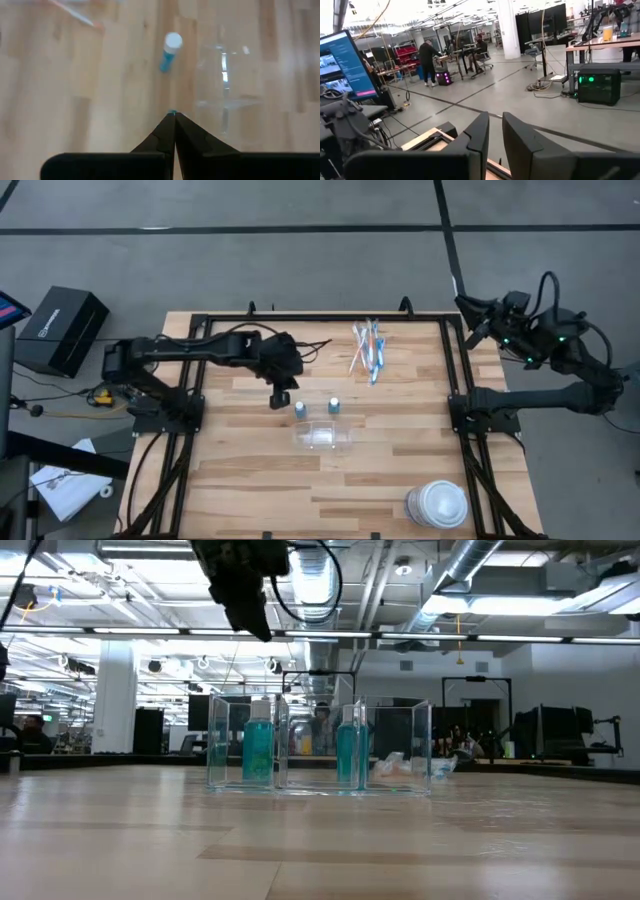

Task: Pick & Place toothbrushing station
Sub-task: Put the left blue mouthwash into the transparent organizer

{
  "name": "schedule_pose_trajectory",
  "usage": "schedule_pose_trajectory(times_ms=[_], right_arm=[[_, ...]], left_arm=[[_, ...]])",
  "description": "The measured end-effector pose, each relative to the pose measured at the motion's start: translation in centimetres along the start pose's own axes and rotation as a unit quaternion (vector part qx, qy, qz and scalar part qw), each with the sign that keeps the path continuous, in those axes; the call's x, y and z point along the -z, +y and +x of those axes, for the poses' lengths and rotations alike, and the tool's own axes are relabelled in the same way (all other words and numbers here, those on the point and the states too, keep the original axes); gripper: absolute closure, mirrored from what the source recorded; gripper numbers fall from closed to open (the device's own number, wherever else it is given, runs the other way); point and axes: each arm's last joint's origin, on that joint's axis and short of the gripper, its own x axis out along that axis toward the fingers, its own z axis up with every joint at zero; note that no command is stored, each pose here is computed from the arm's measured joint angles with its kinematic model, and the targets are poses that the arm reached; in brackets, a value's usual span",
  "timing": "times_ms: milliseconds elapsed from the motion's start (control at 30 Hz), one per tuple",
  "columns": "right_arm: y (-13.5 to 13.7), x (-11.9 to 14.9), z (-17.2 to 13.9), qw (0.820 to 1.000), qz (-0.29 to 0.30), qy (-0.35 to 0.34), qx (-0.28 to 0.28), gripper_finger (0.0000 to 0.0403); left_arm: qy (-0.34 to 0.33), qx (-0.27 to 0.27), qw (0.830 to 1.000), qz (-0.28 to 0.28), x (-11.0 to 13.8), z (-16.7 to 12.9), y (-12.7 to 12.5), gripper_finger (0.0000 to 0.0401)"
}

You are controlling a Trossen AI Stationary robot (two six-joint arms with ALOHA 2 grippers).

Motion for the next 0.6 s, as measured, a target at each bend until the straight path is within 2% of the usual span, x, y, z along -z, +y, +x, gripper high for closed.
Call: schedule_pose_trajectory(times_ms=[100,233,400,600], right_arm=[[0.0,0.2,0.0,1.0,-0.008,0.012,0.002,0.0356],[-0.1,0.5,0.0,1.0,-0.017,0.024,0.005,0.0356],[-0.1,0.5,0.0,1.0,-0.019,0.024,0.004,0.0356],[-0.1,0.5,0.0,0.999,-0.028,0.023,0.004,0.0356]], left_arm=[[0.03,0.042,0.997,-0.049,0.1,1.0,-0.1,0.0398],[0.067,0.066,0.99,-0.102,0.4,2.6,-0.3,0.0383],[0.078,0.059,0.983,-0.154,0.5,2.9,-0.2,0.0321],[0.069,0.036,0.983,-0.166,0.5,2.5,-0.1,0.0254]])
